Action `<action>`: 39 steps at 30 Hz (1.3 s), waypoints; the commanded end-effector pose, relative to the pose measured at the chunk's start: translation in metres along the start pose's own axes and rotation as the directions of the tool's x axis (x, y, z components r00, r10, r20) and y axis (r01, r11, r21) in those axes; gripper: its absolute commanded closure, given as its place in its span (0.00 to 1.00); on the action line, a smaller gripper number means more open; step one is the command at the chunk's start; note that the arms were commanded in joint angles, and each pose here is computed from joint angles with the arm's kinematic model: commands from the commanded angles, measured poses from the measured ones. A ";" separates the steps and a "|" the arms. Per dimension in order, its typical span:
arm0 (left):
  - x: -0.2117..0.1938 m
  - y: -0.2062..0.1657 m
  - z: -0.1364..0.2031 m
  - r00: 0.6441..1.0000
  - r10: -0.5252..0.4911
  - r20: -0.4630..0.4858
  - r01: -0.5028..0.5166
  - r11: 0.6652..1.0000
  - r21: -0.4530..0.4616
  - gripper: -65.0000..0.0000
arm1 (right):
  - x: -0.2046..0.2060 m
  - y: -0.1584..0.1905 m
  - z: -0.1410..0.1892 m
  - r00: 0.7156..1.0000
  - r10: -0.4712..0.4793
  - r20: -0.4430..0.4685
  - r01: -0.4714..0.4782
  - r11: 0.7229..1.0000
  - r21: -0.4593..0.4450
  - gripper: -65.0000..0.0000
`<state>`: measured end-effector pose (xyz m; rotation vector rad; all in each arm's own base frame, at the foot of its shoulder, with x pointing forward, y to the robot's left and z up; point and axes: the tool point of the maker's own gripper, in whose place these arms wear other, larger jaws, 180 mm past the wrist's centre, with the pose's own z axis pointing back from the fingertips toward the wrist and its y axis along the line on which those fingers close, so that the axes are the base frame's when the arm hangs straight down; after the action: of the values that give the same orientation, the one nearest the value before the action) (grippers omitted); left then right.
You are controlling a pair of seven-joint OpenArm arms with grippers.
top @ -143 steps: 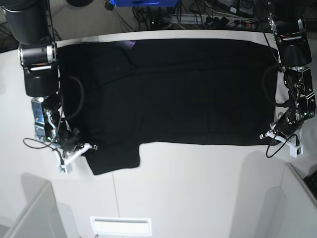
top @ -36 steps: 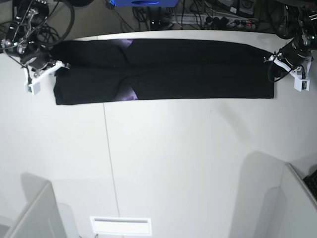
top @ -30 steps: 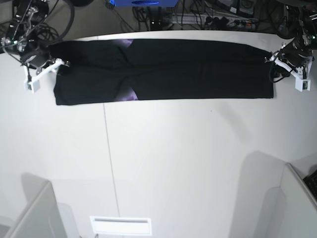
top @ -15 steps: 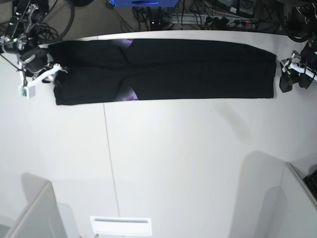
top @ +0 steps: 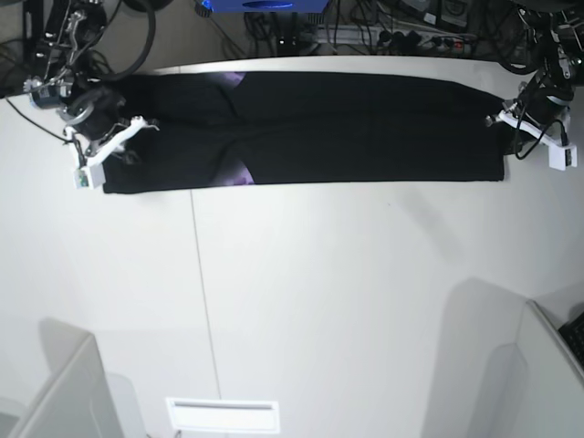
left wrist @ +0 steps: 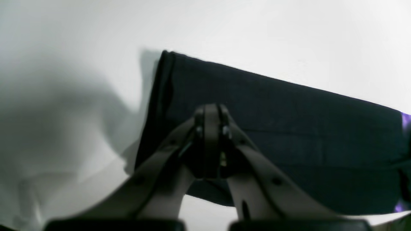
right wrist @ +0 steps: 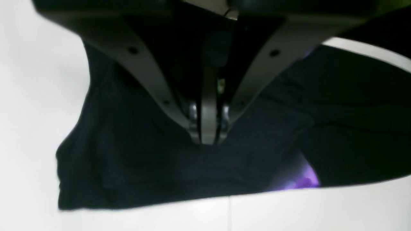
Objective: Fold the T-shirt properly
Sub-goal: 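Hold the folded strip's ends with both grippers and pull them taut, then release the strip ends and reposition both grippers at the strip's short ends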
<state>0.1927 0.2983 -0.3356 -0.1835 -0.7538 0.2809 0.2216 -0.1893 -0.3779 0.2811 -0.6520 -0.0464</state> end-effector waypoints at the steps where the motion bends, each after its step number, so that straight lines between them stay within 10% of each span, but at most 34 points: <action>1: 0.011 -0.002 0.002 0.999 -0.023 0.036 0.023 1.000 0.002 1.00 | 0.009 -0.002 0.000 1.000 0.005 0.030 -0.005 1.000 0.003 1.00; 24: -0.050 0.031 -0.041 0.982 -0.126 -0.142 0.148 0.976 0.162 1.00 | -0.045 -0.041 -0.031 0.980 -0.137 -0.141 0.133 0.990 -0.040 1.00; 39: 0.018 0.009 -0.097 0.990 -0.137 -0.039 0.141 0.980 0.138 1.00 | 0.040 -0.042 -0.074 0.982 -0.189 -0.017 0.189 0.982 0.021 1.00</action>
<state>0.2612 0.2998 -0.4112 -0.0200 -0.6572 0.2047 0.2907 -0.2111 -0.4328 0.3728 -0.5661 -0.2249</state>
